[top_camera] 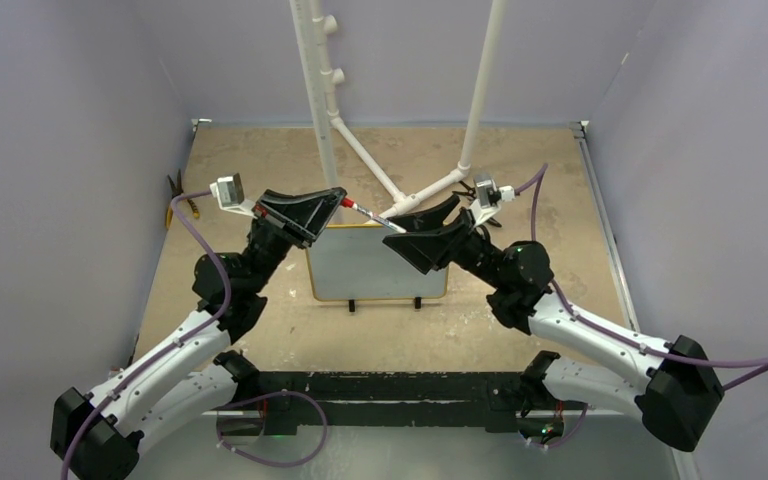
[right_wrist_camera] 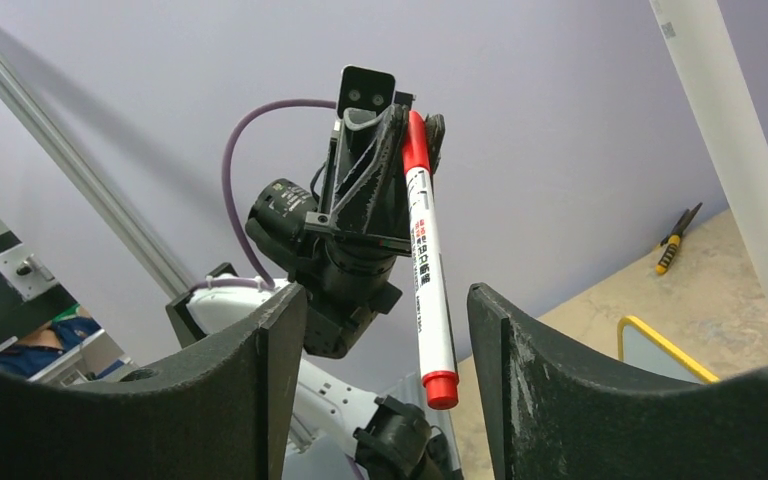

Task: Write a sentence on the whiteboard
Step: Open the whiteboard marker at the center of the board.

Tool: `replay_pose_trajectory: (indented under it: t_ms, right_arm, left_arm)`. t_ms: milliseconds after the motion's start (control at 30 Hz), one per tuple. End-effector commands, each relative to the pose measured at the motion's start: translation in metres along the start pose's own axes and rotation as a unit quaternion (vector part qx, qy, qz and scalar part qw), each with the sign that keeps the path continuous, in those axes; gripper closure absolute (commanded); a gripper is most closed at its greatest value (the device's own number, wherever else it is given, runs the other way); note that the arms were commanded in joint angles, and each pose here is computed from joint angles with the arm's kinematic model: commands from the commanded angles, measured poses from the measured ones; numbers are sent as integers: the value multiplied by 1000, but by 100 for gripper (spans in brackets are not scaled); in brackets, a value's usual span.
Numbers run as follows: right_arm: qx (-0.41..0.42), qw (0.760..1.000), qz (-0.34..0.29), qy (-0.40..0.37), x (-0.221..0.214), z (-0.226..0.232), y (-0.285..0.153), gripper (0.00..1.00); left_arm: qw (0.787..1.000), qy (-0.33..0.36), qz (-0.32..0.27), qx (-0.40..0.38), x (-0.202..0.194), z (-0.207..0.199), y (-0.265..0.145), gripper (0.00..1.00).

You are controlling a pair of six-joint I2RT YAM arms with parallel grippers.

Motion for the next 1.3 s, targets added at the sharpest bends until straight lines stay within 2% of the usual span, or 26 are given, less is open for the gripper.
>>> replay_pose_trajectory:
  t_ms: [0, 300, 867, 1133, 1267]
  right_arm:
    - [35, 999, -2, -5, 5, 17, 6, 40]
    - [41, 999, -4, -5, 8, 19, 10, 54]
    - [17, 999, -25, 11, 12, 10, 13, 73]
    - [6, 999, -39, 10, 15, 8, 11, 99]
    - [4, 999, -46, 5, 17, 8, 9, 100]
  left_arm:
    - [999, -6, -31, -16, 10, -7, 0, 100]
    - [1000, -4, -25, -14, 4, -2, -2, 100]
    - [1000, 12, -9, -23, -2, -2, -5, 100]
    - [999, 16, -2, -28, -3, -4, -5, 100]
    - [999, 18, 4, -27, -3, -5, -5, 100]
Point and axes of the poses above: each gripper's point midway between its finger pads, its own y axis out along the fingers, its own z axis along the line the jaws close on, x = y × z, the point moved 4 cm from there along -y, back along the fingers, and after that the axes turned 15 degrees about y, right-handed, at the moved point
